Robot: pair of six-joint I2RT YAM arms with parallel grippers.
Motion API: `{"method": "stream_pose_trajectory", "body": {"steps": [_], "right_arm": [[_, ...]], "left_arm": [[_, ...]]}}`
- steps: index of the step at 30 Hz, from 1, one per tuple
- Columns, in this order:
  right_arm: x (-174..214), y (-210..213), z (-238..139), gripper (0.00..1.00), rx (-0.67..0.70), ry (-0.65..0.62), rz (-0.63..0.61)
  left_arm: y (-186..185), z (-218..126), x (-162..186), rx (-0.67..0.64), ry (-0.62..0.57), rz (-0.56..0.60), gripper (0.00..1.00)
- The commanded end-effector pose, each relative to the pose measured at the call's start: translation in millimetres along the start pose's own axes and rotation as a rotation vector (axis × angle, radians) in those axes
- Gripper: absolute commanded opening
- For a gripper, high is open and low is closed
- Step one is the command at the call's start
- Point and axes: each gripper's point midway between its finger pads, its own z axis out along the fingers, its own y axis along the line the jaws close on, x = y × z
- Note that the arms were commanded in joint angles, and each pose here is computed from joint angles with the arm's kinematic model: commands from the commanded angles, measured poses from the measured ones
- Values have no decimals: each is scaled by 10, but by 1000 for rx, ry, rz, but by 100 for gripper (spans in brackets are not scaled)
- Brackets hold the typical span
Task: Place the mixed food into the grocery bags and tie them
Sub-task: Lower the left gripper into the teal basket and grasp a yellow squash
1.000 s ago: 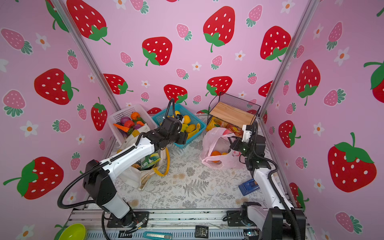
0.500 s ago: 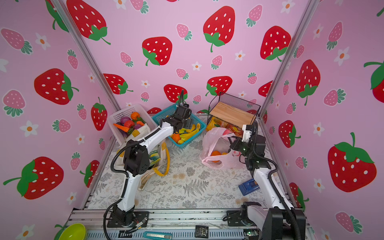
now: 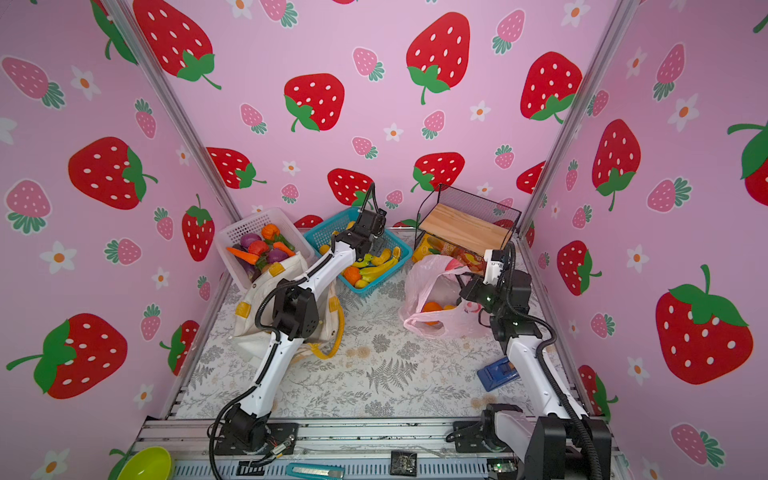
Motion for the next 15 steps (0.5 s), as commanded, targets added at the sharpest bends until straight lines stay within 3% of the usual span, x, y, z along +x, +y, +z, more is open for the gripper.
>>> {"method": "stream_pose_trajectory", "body": {"steps": [1,10,15], "right_arm": [[-11,24,-24,0,-12,-13,-30],[-9,-3,-11,0,-3,-12,-29],[6,-27,17,0,-2,-4,-22]], "left_arm": [[40,91,-117,27,-55,37,89],[-93,407,-31,77,-82,83,83],[-45,463,-30,74,-94,69,73]]}}
